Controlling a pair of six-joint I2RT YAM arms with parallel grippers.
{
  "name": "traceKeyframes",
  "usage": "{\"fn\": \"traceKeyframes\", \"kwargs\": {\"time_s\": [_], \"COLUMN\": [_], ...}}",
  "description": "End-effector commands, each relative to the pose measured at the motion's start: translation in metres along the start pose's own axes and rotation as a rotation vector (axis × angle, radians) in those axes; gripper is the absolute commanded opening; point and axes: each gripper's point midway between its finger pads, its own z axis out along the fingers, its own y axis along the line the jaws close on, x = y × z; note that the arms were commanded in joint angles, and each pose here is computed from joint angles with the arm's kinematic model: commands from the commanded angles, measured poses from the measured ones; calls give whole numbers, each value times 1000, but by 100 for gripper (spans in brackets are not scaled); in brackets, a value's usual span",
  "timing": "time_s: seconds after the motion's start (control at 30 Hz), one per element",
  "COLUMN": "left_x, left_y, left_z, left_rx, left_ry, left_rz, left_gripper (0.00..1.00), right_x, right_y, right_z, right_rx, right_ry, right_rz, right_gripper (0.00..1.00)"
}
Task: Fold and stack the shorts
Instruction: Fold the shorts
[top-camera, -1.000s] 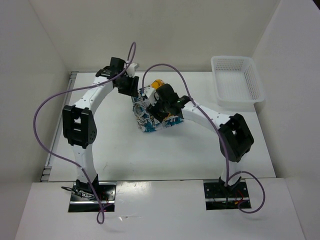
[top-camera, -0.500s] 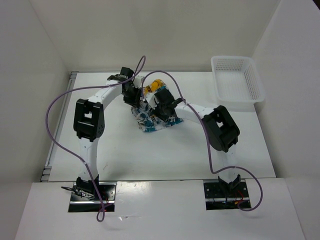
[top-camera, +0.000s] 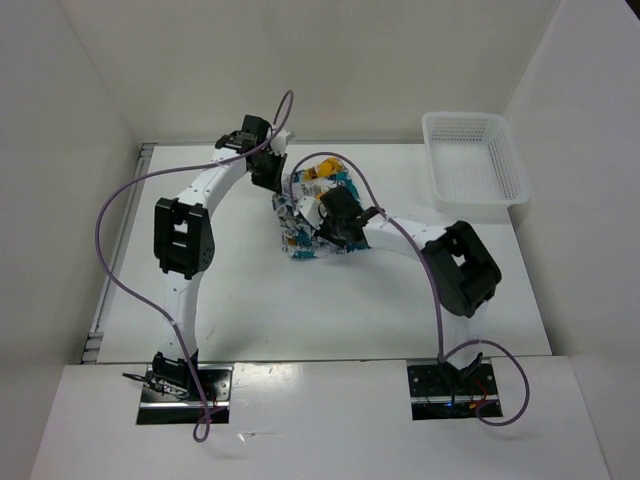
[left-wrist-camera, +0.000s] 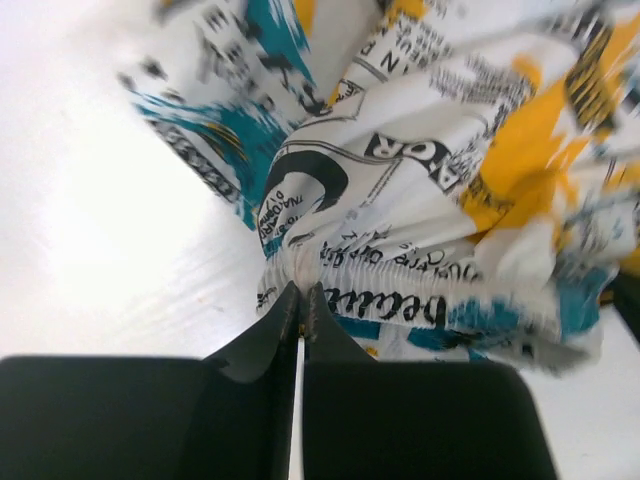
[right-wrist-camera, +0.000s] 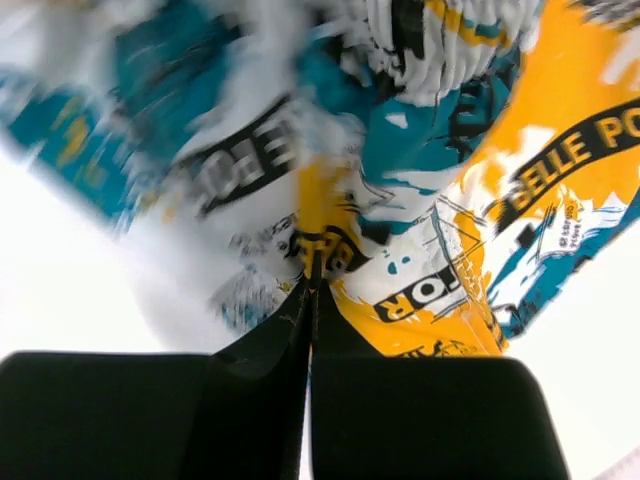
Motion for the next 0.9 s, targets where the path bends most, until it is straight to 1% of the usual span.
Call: {"fn": "traceKeyframes", "kwargs": {"time_s": [0.0,0.03,0.07,0.1,0.17,0.2,0.23,0.27,0.3,0.33,0.37,0.4,0.43,0.47,0.5,0.53,0.57,0.6,0.67,0.7,0.73,0.77,0.8,0.83,0.87], "left_x": [-50,-56,-60,-60,-51,-47,-39,-34,-32,-25,-29,-26,-23,-23,-23,-23,-23,-23,-23,-23,-23,-23,-20,-20,-16], "left_y": [8,5,3,-1,-5,-3,-7,-5,-6,-5,-4,-4,-3,-3,-3,-8,-8,-8,-8,-8,-8,-8,-8,-8,-8], "left_z": [-26,-28,-31,-31,-18,-11,-2,6,8,16,16,19,23,24,24,25,25,25,25,25,25,25,26,26,28], "left_rx": [-29,-14,-4,17,26,28,35,36,45,47,45,46,46,46,46,51,52,52,52,52,52,52,52,52,53], "left_ry": [-151,-171,-182,-183,-152,-137,-112,-94,-93,-71,-90,-84,-75,-75,-75,-74,-74,-74,-74,-74,-74,-74,-65,-65,-56], "left_rz": [30,36,40,42,42,38,39,34,34,28,33,31,29,29,29,36,36,36,36,36,36,36,34,34,31], "left_gripper": [0,0,0,0,0,0,3,3,4,6,7,9,9,10,10,11,11,11,11,11,11,11,11,11,11], "right_x": [-4,-5,4,5,5,5,-1,-6,-7,-18,-25,-30,-47,-62,-70,-86,-93,-102,-112,-123,-125,-121,-129,-131,-122], "right_y": [2,3,10,10,13,13,12,12,11,8,9,9,3,7,8,5,7,3,-1,-10,-13,-10,-20,-23,-23], "right_z": [-35,-43,-43,-44,-45,-45,-47,-48,-49,-50,-52,-56,-61,-69,-72,-78,-77,-73,-52,-49,-42,-25,-21,-15,3], "right_rx": [10,9,-7,-1,-18,-18,-21,-25,-26,-29,-45,-59,-57,-91,-108,-113,-130,-122,-118,-92,-81,-90,-57,-50,-58], "right_ry": [-63,-78,-70,-79,-89,-89,-105,-118,-116,-140,-156,-165,-209,-260,-287,-336,-356,-381,-375,-402,-401,-381,-387,-381,-347], "right_rz": [-52,-64,-74,-74,-85,-85,-86,-86,-86,-78,-65,-55,-47,-23,-6,10,71,101,193,192,193,195,198,211,220], "right_gripper": [0,0,0,0,10,13,15,26,32,37,44,47,50,54,65,69,72,72,72,73,73,76,77,77,77]}}
